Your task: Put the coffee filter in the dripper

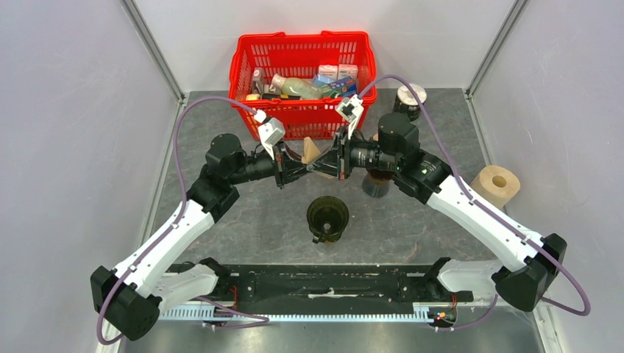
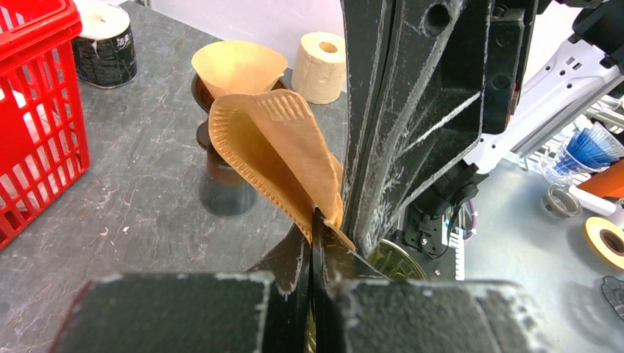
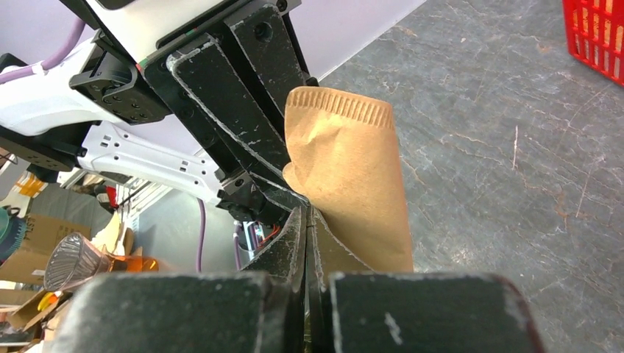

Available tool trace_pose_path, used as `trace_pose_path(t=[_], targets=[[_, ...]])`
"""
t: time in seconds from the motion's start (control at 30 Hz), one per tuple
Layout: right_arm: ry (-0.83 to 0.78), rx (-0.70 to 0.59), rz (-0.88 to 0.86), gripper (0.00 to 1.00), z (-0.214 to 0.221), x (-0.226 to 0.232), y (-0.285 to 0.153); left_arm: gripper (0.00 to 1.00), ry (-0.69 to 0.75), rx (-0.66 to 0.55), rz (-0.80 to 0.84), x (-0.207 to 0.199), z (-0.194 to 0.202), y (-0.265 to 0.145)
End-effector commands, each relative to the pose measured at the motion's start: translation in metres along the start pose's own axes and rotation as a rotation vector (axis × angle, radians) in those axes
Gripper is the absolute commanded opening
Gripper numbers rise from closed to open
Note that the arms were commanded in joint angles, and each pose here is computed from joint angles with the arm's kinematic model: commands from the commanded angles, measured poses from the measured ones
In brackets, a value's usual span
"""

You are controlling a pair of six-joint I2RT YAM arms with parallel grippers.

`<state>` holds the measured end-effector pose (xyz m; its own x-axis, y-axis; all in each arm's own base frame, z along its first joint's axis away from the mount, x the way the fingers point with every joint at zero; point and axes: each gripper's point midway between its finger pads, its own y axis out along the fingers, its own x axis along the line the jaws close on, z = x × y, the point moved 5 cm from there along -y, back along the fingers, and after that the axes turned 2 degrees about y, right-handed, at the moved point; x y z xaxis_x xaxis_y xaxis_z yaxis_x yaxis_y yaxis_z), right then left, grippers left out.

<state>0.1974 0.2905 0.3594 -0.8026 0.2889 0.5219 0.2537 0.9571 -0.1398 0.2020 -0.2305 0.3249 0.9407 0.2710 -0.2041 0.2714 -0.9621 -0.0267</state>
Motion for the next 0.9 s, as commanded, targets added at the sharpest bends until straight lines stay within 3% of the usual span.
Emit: trace_pose_path(t=[0.0,0.2,0.5,0.87], targets=[[-0.064,-0.093,0.045,0.09,-0.017,0.007,-0.015,0.02,0.038,-0.041,0.008,-0.006,-0.009,-0.003],[-0.148,-0.202,0.211,0.54,-0.024,0.005,-0.052,0.02,0.057,-0.039,0.004,-0.007,-0.004,-0.006],[-0.188,-0.261,0.378,0.97,-0.023,-0.004,-0.082,0.02,0.095,-0.048,0.015,-0.010,-0.002,-0.010],[-0.142,-0.159,0.232,0.97,-0.017,0.000,-0.051,0.02,0.080,-0.046,-0.001,-0.007,-0.004,-0.008]])
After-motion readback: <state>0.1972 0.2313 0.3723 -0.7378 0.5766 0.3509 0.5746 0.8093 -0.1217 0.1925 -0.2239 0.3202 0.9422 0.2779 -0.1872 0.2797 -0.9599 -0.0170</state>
